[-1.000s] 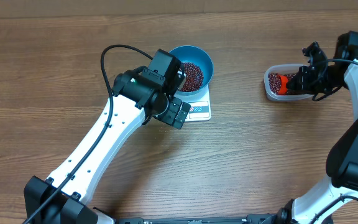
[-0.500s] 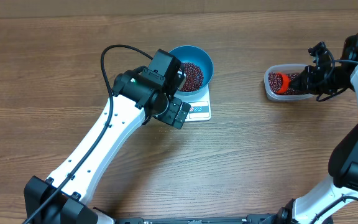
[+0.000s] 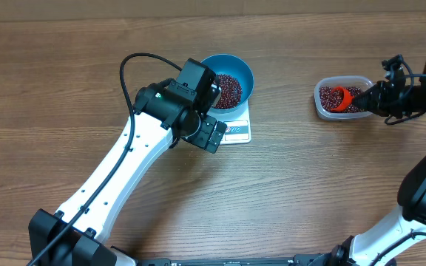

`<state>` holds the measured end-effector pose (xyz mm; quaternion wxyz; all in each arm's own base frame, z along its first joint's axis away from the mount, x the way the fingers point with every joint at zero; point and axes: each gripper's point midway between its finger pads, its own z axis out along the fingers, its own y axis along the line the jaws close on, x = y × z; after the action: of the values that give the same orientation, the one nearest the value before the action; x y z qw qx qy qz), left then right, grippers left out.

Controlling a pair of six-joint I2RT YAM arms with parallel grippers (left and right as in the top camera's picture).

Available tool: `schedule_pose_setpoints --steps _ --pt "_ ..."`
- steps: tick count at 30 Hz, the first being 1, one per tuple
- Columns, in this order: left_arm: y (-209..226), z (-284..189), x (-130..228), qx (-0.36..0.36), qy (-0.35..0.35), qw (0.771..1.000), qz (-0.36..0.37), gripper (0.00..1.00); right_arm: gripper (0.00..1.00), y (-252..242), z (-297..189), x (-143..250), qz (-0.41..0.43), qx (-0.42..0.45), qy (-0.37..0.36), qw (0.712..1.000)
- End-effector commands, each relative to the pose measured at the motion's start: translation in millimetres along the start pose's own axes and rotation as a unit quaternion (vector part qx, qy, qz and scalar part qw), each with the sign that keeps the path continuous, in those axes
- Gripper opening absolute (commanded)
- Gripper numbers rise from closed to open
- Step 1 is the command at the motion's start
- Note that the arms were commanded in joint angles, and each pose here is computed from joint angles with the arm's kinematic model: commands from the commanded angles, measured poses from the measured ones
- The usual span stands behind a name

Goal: Scoop item into bowl and weigh 150g on scale
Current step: 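Drag the red cup through the beans with the right gripper to scoop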

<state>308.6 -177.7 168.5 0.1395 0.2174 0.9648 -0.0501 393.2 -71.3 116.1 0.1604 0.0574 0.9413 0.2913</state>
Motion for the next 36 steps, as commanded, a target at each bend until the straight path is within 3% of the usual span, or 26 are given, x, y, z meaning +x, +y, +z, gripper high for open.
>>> schedule_pose_setpoints --steps 1,22,36 --pt "0 -6 -2 -0.001 -0.009 1.000 0.009 1.00 0.03 6 -4 -3 0.009 -0.043 -0.018 0.999" --pt "0 -6 -2 -0.001 -0.009 1.000 0.009 1.00 0.04 8 -28 -5 0.033 -0.112 -0.056 0.992" --pt "0 -6 -2 -0.001 -0.009 1.000 0.009 1.00 0.04 44 -31 -13 0.027 -0.197 -0.073 0.977"
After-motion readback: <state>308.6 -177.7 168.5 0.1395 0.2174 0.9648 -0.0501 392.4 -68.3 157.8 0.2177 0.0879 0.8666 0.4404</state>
